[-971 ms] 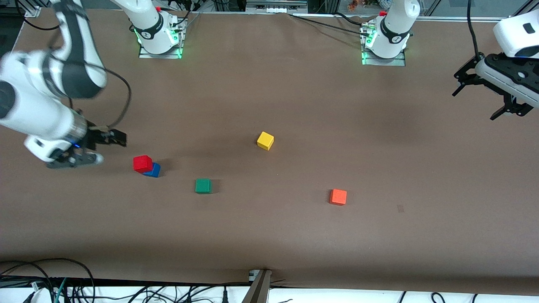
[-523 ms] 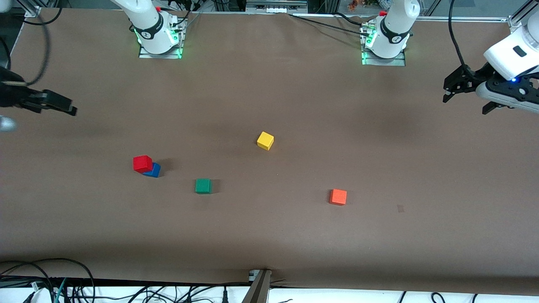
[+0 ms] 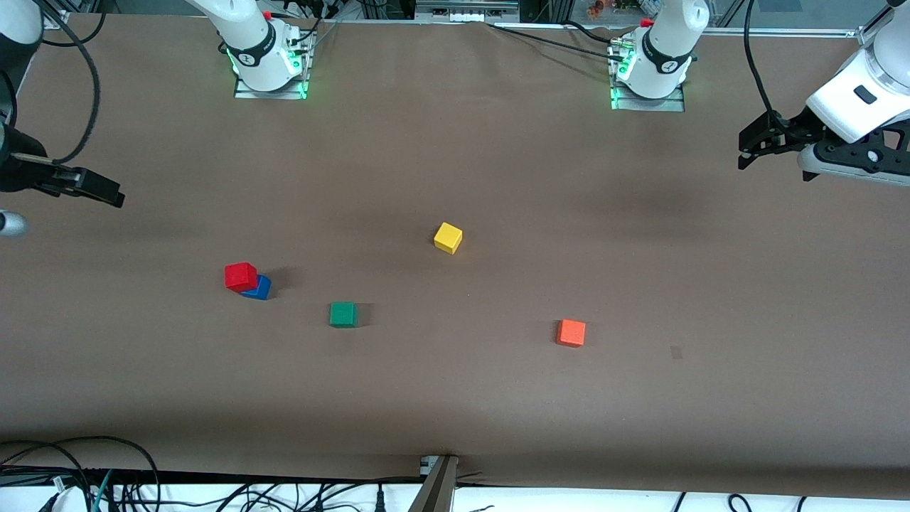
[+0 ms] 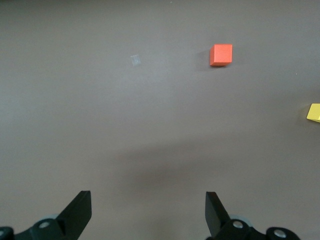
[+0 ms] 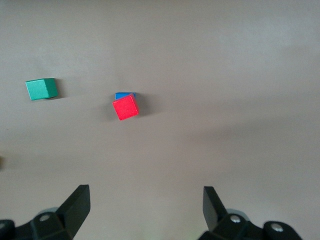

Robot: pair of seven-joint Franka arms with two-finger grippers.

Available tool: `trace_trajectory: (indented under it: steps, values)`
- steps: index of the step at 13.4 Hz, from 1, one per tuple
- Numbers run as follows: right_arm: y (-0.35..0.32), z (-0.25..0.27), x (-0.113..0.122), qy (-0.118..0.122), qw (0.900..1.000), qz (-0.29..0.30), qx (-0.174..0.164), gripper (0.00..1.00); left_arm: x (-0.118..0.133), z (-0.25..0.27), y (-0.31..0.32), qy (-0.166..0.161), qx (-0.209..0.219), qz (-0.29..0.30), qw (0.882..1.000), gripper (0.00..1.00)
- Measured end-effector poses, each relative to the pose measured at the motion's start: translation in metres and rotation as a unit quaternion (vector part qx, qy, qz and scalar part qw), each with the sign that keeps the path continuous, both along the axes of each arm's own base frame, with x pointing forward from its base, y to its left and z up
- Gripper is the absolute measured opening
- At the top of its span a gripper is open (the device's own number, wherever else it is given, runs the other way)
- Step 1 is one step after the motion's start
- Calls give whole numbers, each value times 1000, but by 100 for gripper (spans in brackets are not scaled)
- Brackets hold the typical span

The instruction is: Pass red block to right arm, stack on blue

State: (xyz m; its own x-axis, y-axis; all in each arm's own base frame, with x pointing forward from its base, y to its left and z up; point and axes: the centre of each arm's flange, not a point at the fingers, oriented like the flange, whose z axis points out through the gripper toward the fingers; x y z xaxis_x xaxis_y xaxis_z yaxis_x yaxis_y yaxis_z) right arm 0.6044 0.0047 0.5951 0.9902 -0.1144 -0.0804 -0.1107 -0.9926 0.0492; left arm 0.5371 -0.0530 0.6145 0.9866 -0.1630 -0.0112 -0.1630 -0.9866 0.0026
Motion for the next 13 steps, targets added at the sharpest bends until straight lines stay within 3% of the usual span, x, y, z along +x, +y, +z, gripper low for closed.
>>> trace_trajectory:
  steps: [5, 9, 13]
  values:
    - [-2, 7, -13, 3, 999, 30, 17, 100, 1, -6, 0, 19, 1, 3, 1000, 100]
    - [-1, 16, -55, -30, 999, 17, 21, 100, 0, -9, 0, 31, 3, 3, 999, 100]
    - [-13, 15, -59, -37, 999, 5, 21, 100, -1, -9, 1, 37, 3, 5, 999, 100]
